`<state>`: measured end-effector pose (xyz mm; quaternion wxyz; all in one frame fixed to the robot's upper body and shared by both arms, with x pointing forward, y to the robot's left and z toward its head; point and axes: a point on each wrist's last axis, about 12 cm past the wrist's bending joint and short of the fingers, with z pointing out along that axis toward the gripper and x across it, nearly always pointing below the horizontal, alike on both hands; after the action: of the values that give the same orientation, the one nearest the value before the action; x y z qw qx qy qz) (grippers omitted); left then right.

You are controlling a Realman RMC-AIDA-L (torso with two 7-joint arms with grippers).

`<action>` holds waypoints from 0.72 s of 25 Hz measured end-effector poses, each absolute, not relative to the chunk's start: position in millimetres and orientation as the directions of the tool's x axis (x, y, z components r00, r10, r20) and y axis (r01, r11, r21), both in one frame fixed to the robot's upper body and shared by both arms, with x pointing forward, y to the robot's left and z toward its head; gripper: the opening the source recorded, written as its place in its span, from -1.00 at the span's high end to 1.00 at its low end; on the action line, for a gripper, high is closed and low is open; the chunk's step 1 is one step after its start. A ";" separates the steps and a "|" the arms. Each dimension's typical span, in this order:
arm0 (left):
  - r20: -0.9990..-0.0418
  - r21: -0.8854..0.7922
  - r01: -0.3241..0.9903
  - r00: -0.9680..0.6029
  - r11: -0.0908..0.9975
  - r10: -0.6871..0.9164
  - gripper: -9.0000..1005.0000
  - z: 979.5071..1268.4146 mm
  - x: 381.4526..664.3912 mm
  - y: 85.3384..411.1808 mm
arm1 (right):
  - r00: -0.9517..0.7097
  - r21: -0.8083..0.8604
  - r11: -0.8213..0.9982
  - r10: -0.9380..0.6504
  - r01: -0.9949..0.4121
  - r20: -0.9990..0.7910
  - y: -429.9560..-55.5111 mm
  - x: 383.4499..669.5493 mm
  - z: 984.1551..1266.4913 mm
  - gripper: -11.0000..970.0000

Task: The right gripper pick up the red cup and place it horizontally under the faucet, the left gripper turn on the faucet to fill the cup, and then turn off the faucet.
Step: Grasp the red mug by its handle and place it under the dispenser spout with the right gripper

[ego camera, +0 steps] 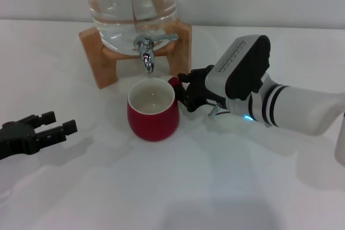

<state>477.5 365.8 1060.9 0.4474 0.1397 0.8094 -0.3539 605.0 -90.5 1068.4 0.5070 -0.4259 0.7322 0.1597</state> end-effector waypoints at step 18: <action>-0.822 -0.451 0.548 -0.562 0.704 -0.089 -0.76 1061.1 476.6 365.0 | -0.141 -0.180 0.603 -0.446 -0.777 -0.884 -96.8 601.4 1066.2 0.41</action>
<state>476.6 365.0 1061.1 0.4456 0.1421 0.8085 -0.3573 601.4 -96.8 1066.2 0.5074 -0.4146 0.7376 0.1629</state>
